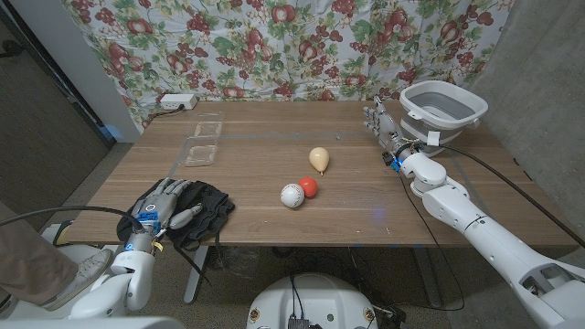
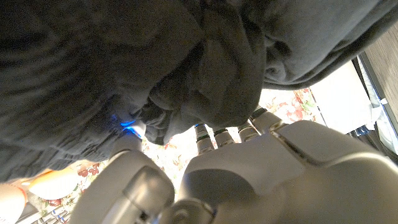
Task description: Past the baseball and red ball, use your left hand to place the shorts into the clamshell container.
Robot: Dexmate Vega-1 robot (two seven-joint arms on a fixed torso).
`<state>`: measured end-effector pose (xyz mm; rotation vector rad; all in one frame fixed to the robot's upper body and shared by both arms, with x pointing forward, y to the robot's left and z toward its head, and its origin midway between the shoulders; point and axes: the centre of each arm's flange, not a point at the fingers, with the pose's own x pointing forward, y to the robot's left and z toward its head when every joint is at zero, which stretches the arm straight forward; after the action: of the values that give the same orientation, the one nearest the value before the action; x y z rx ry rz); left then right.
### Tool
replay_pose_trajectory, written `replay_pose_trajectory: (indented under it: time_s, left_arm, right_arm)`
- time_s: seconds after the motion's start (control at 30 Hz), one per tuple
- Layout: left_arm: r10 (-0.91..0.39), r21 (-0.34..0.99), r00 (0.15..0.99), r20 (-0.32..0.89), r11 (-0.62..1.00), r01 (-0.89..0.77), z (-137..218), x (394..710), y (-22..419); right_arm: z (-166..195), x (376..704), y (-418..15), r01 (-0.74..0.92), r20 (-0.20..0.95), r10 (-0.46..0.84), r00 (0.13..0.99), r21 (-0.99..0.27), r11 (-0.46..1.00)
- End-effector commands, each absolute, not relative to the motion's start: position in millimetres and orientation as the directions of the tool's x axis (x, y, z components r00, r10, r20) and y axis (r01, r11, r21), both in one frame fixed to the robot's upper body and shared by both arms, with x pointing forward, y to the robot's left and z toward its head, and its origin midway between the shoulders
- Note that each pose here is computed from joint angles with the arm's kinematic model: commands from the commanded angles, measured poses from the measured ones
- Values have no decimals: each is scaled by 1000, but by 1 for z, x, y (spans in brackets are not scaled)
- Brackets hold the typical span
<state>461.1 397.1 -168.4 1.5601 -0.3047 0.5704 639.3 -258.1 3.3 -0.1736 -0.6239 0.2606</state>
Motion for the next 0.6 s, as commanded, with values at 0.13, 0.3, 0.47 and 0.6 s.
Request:
replay_pose_trajectory:
  time_s: [0.13,0.3,0.47,0.6]
  left_arm:
    - [164,863,847,505,-100,-495,-174,459,401]
    - [171,871,854,492,-109,-480,-177,458,403]
    - [178,875,857,484,-114,-471,-178,458,404]
    - [179,880,861,476,-117,-461,-180,459,406]
  right_arm:
    - [2,635,-261,-191,558,297,775,-242,951]
    - [2,634,-262,-194,555,298,776,-239,951]
    - [2,632,-262,-192,558,301,773,-247,950]
    - [3,632,-262,-192,560,301,772,-247,950]
